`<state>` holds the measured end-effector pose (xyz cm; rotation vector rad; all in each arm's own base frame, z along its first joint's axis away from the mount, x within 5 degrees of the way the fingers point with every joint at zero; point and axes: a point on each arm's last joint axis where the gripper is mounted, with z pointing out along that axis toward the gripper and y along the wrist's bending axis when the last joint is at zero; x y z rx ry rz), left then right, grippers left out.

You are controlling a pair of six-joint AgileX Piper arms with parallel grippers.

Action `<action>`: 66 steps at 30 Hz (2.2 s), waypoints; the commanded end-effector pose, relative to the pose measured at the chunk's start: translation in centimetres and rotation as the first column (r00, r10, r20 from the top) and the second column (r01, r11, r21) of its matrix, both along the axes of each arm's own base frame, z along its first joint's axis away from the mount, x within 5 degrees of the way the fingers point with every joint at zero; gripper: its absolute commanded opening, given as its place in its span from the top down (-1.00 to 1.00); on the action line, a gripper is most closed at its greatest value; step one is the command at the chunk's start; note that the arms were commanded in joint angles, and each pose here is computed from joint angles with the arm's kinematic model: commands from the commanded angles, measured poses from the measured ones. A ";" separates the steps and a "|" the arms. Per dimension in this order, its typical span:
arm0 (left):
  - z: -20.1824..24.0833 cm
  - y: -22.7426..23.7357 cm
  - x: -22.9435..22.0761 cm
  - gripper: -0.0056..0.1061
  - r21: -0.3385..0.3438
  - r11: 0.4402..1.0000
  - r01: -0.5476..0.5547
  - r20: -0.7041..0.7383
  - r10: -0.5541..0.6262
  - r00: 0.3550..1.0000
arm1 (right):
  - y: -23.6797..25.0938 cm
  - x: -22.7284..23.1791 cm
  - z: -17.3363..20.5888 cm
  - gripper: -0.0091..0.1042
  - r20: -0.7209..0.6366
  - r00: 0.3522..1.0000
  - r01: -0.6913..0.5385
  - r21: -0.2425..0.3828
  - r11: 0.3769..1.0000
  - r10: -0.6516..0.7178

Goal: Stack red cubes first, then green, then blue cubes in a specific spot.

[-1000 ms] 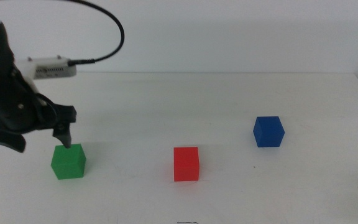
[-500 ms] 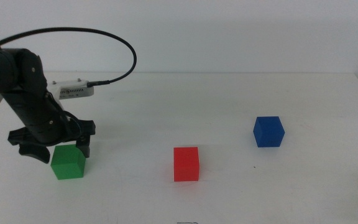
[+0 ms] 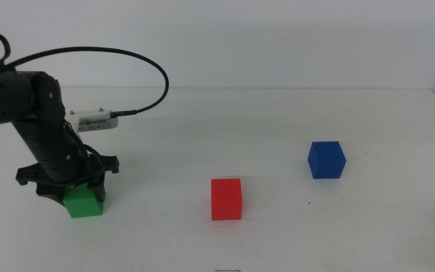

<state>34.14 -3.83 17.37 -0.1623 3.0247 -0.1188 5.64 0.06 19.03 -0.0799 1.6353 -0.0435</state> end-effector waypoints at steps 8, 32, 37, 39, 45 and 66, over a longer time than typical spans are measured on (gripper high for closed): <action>6.4 -0.8 -1.3 0.38 -0.102 0.994 -0.027 0.155 0.043 0.987 | 0.1 -0.2 1.5 -0.74 0.110 0.994 -0.006 -0.022 1.000 0.009; 13.3 -20.2 -1.6 0.39 -0.140 0.968 0.207 0.207 -0.176 0.963 | 0.1 -0.2 1.5 -0.74 0.110 0.994 -0.006 -0.022 1.000 0.009; 12.0 -22.5 -1.6 0.39 -0.091 0.974 0.206 0.157 -0.190 0.969 | 0.1 -0.2 1.5 -0.74 0.110 0.994 -0.006 -0.022 1.000 0.009; 11.6 -23.2 -1.7 0.39 -0.076 0.978 0.197 0.155 -0.183 0.971 | 0.1 -0.2 1.5 -0.74 0.110 0.994 -0.006 -0.022 1.000 0.009; 11.2 -23.4 -1.6 0.39 -0.045 0.986 0.161 0.171 -0.151 0.974 | 0.1 -0.2 1.5 -0.74 0.110 0.994 -0.006 -0.022 1.000 0.009; 9.5 -23.7 -1.3 0.39 -0.034 0.995 0.089 0.116 -0.084 0.990 | 0.1 -0.2 1.5 -0.74 0.110 0.994 -0.006 -0.022 1.000 0.009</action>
